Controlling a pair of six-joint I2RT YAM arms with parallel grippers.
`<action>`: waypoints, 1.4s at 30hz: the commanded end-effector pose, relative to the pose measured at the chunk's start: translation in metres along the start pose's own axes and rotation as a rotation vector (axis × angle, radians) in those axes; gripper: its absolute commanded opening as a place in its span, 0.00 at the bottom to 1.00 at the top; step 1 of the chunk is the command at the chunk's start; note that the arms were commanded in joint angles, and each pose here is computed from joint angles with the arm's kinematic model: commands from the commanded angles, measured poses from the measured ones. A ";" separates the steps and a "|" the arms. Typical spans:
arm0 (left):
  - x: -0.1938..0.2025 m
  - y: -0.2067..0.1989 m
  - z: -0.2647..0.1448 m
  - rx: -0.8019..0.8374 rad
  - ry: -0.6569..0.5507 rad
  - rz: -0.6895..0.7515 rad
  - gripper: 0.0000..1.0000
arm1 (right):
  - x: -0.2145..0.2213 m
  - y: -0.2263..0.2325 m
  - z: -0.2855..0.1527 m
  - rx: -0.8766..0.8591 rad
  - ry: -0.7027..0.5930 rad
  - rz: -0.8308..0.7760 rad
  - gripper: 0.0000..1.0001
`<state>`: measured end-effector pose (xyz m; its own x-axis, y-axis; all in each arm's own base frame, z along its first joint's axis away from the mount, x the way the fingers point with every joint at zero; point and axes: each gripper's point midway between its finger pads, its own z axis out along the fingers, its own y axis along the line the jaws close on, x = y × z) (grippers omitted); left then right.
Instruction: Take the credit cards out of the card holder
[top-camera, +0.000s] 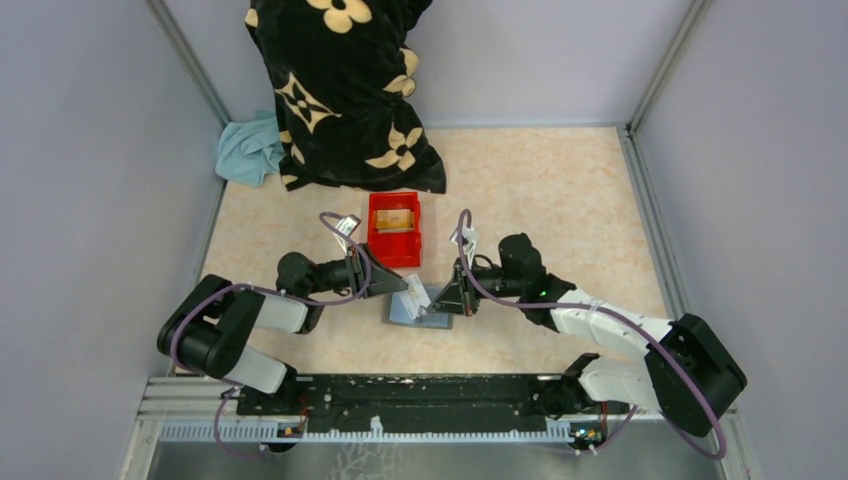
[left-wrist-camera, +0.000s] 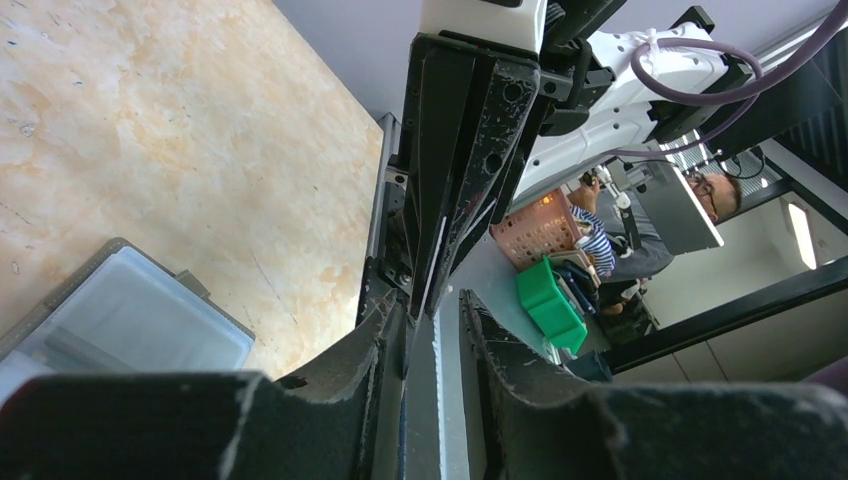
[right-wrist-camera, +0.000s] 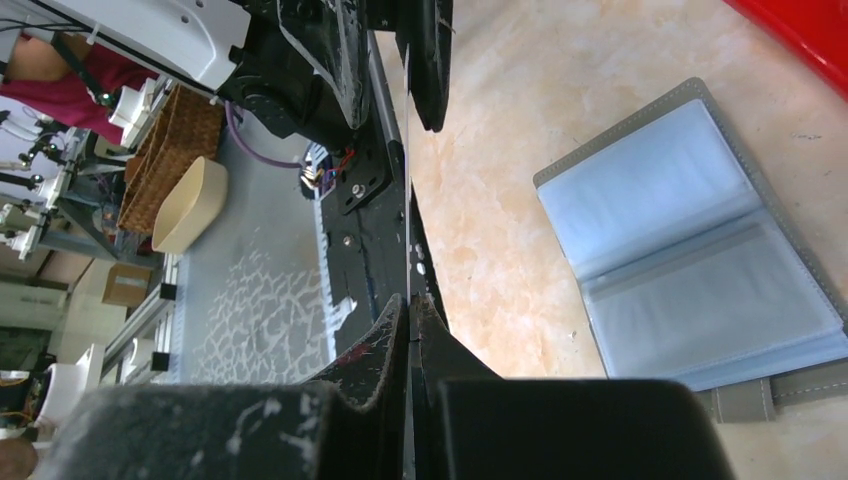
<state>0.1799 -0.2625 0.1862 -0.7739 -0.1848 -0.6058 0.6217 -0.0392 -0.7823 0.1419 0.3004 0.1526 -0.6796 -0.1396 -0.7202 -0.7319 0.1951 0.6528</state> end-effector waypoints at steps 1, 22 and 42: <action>-0.009 -0.031 -0.003 0.128 -0.035 0.246 0.32 | -0.034 0.016 0.000 -0.050 -0.071 -0.098 0.00; -0.064 -0.001 -0.014 -0.034 -0.312 0.175 0.00 | -0.070 -0.039 -0.039 0.372 -0.317 -0.090 0.50; -0.172 0.136 -0.076 -0.801 -0.783 0.231 0.00 | -0.042 -0.061 -0.042 0.420 -0.287 -0.035 0.48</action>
<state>0.3662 -0.1734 0.1824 -0.2587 -0.6902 -0.6757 0.3584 0.5810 -0.7307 0.2054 0.2517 0.1406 -0.6089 0.0792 -0.7893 -0.6114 0.5871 0.5306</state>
